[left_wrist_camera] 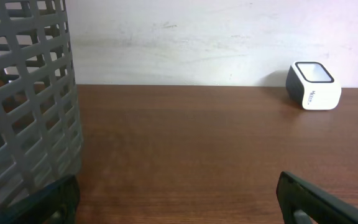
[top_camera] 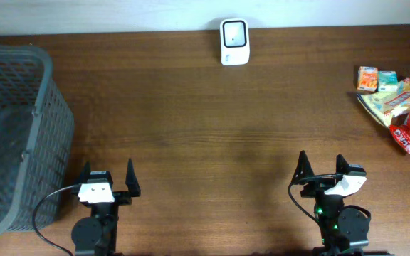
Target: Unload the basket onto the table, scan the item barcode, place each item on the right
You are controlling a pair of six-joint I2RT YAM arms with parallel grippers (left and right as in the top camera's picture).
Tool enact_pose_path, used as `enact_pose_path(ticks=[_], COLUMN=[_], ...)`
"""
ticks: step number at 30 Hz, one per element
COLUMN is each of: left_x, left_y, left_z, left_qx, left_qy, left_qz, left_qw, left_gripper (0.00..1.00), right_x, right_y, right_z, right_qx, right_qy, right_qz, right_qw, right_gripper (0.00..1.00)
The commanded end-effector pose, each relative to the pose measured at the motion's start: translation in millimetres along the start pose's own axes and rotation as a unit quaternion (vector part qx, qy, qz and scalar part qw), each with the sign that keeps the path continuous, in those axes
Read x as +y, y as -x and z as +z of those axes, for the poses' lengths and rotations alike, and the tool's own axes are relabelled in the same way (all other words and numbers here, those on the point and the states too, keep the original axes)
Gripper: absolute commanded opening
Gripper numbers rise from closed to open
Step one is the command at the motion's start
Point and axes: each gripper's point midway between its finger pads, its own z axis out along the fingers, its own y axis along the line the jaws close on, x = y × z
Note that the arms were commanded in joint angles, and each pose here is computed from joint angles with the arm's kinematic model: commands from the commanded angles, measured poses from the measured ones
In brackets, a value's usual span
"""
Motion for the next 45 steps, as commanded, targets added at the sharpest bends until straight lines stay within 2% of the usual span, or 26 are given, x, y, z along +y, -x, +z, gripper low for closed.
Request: enact_pose_path(ticks=[1,19,22,45], left_x=[-1.6,-1.6,-1.6,-1.6], left_y=[-1.4,-1.4,-1.4,-1.4], left_z=[0.0,0.0,0.0,0.0], left_qx=[-0.001,-0.001,-0.001,-0.001], left_qy=[-0.005,-0.005,-0.005,-0.005], left_qz=[-0.005,-0.005,-0.005,-0.005], left_qw=[1.0,1.0,1.0,1.0], left_gripper=[0.99,0.99,0.99,0.99], right_x=[-4.4,-4.4,-1.2,-1.3], right_y=[-2.6,-2.5,-4.1,-4.0], right_z=[0.3,0.3,0.3,0.3], right_qx=[0.0,0.0,0.004,0.004], right_qy=[-0.01,-0.009,0.0,0.0], right_qz=[-0.001,-0.001,-0.082,-0.082], right_qw=[1.0,1.0,0.997,0.997], right_gripper=[0.98,0.98,0.98,0.98])
